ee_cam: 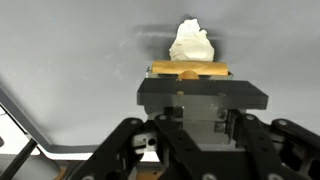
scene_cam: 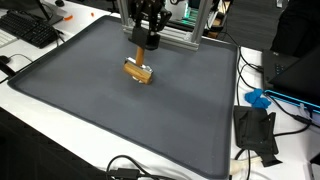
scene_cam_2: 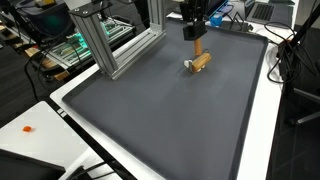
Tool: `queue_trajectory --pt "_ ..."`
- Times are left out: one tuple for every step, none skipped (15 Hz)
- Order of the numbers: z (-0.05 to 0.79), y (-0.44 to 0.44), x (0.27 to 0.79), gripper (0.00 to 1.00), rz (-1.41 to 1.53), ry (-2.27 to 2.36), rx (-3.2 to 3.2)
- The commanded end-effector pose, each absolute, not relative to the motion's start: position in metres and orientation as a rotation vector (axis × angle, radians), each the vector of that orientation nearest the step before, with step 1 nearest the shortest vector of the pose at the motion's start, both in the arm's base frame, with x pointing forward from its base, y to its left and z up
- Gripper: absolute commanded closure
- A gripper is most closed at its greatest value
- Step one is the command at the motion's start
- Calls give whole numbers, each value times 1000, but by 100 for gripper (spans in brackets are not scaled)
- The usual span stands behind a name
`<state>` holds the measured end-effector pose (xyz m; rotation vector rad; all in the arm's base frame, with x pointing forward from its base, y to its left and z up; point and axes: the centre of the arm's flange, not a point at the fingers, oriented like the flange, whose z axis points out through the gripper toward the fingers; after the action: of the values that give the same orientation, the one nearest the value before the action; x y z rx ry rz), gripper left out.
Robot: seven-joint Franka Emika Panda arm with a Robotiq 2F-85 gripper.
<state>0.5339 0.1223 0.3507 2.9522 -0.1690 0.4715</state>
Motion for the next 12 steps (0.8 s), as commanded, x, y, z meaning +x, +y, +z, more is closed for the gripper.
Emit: queue_trajectory --pt "340 122 527 77 376 -155 2956" --pt "341 123 527 77 361 -153 2957" --pt "342 123 526 77 348 -147 2957" --pt "344 123 525 77 324 -145 2962" --pt "344 124 524 77 305 -143 2965" --pt "345 124 523 77 283 -138 2969" --pt "345 124 522 77 260 -130 2971" --pt "344 124 522 77 243 -127 2970" --pt "343 124 521 77 222 -123 2969" --pt "342 124 520 77 207 -117 2969" --pt "340 124 519 77 192 -115 2966" --pt "339 124 518 77 181 -111 2965"
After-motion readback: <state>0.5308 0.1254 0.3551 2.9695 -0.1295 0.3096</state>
